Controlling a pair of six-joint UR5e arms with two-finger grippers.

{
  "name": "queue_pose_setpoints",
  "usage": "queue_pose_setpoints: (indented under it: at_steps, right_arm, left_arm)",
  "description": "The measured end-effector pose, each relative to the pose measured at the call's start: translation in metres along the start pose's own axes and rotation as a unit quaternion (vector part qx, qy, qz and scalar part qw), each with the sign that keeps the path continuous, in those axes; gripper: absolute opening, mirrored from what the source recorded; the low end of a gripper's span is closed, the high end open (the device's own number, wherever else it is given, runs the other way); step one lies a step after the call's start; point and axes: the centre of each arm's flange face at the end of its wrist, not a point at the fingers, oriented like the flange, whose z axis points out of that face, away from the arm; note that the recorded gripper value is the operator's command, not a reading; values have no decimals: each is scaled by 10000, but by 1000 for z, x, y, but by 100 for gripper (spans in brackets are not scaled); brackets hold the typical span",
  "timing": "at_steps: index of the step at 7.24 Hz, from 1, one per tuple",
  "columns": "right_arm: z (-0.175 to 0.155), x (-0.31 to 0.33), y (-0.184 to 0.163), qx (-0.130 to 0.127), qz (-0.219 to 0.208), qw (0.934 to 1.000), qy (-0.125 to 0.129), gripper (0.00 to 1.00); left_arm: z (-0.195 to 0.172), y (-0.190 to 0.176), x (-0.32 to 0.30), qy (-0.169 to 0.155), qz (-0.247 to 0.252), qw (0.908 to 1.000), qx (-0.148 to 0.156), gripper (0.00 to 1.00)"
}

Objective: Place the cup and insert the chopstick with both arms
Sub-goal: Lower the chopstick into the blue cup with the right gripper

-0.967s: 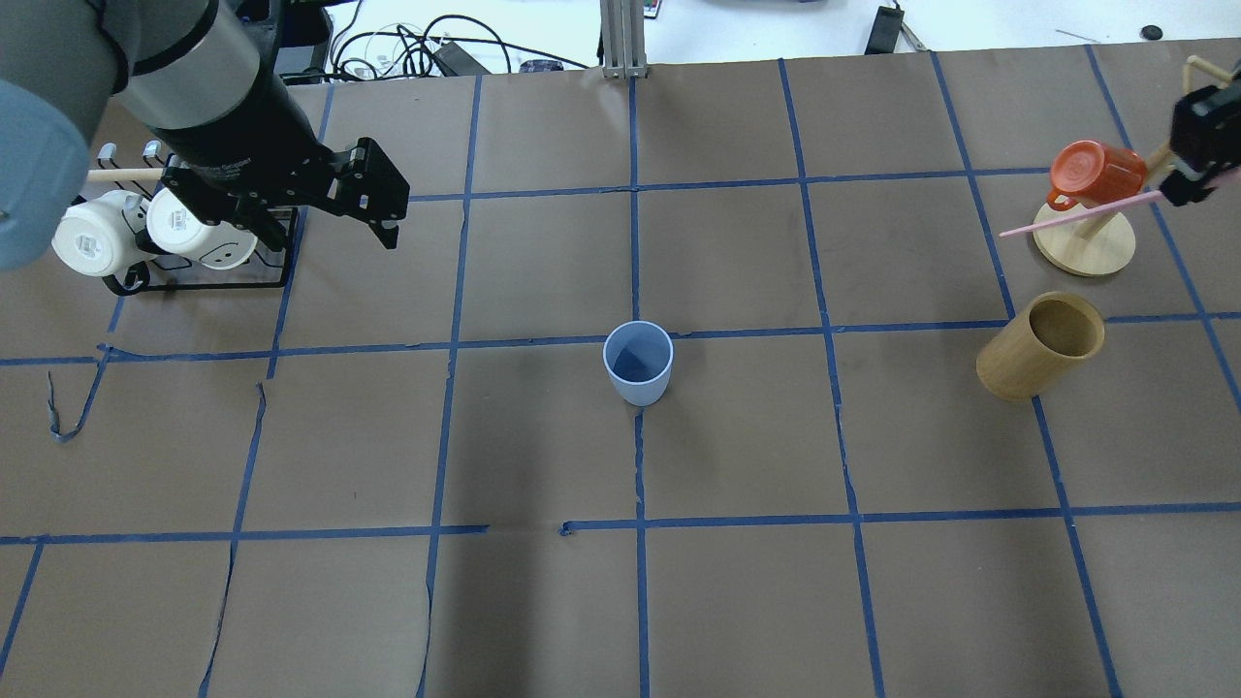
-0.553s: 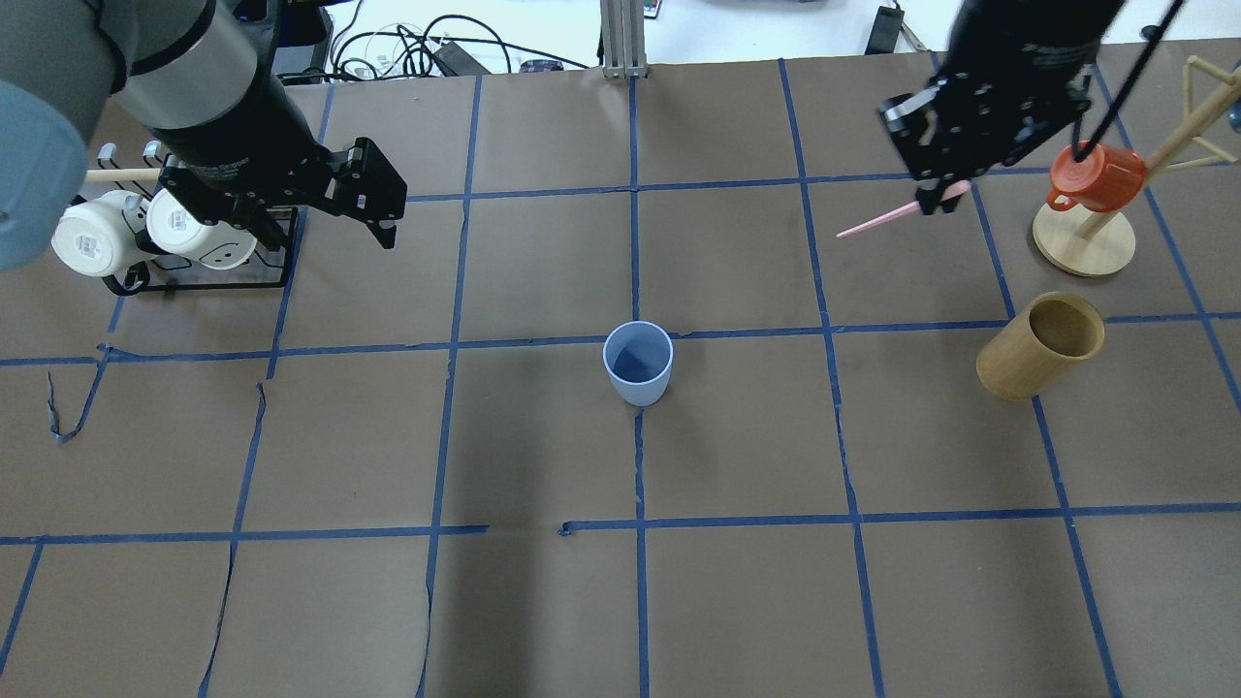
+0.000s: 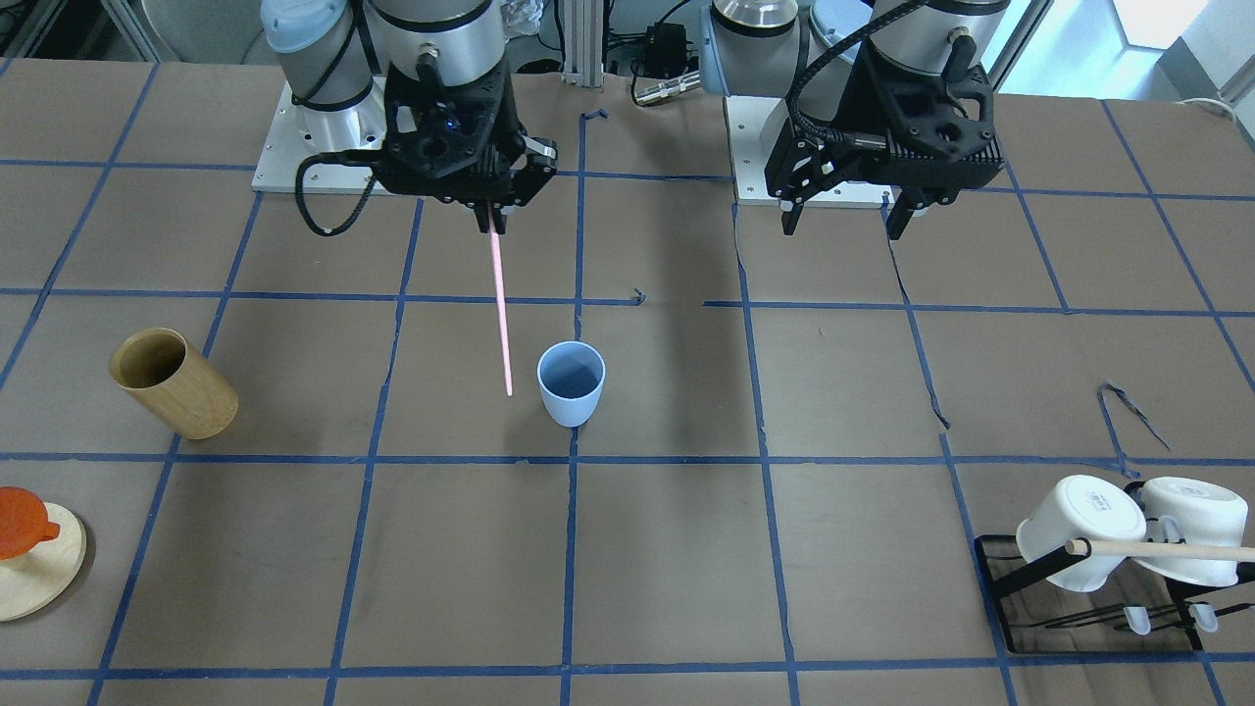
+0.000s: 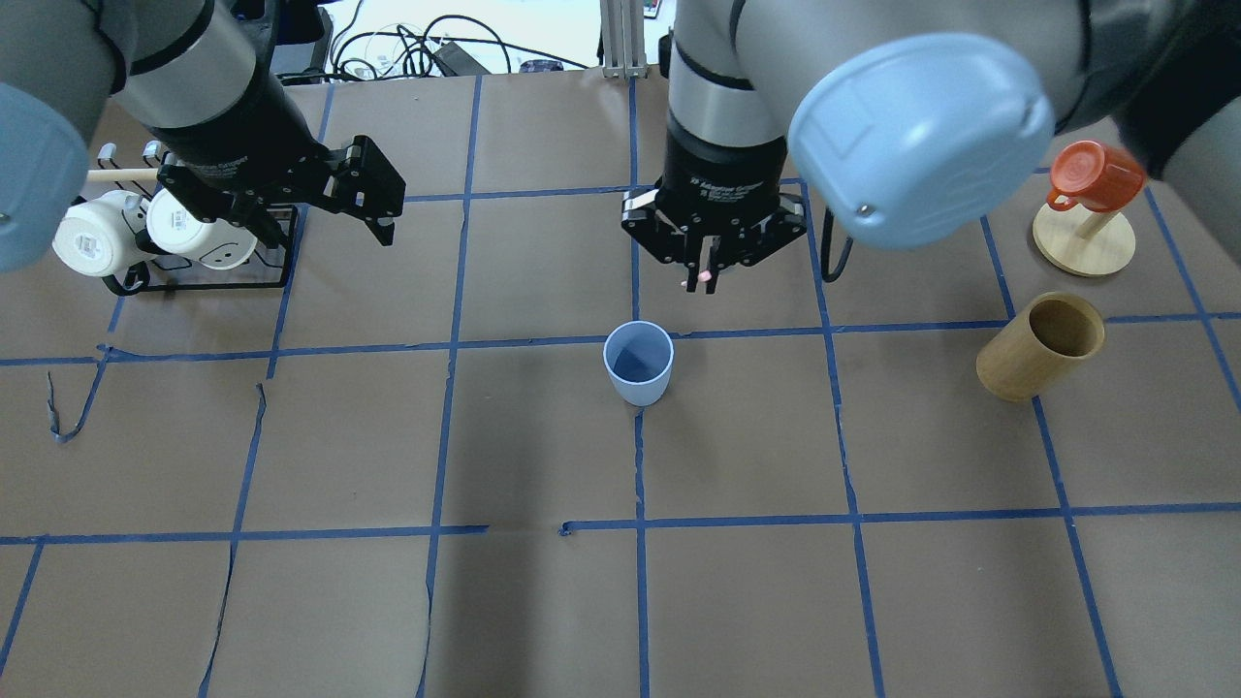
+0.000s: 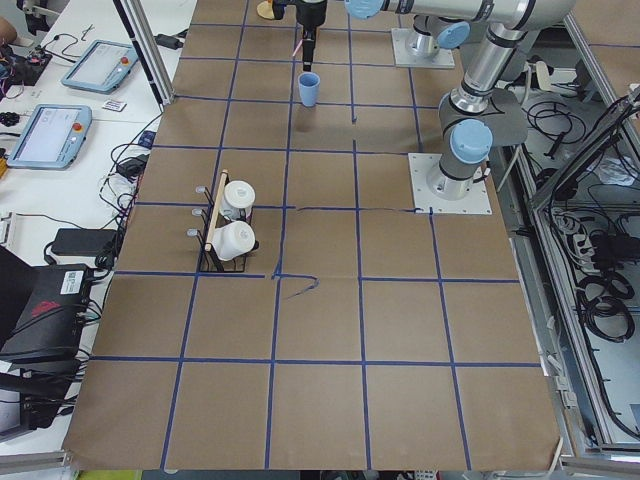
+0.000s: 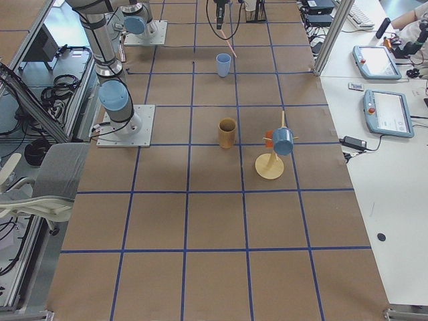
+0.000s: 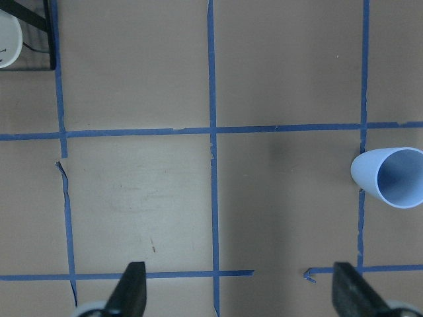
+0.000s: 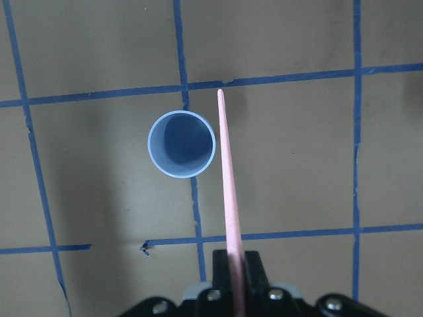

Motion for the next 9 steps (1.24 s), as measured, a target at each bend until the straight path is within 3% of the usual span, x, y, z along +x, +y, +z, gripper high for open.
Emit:
queue_pose_setpoints:
  at_steps: [4, 9]
  right_arm:
    - [34, -24, 12, -264, 94, 9996, -78, 7]
    - [67, -36, -5, -394, -11, 9992, -26, 16]
  left_arm:
    - [0, 0, 0, 28, -15, 10000, -5, 100]
    - [1, -1, -1, 44, -23, 10000, -8, 100]
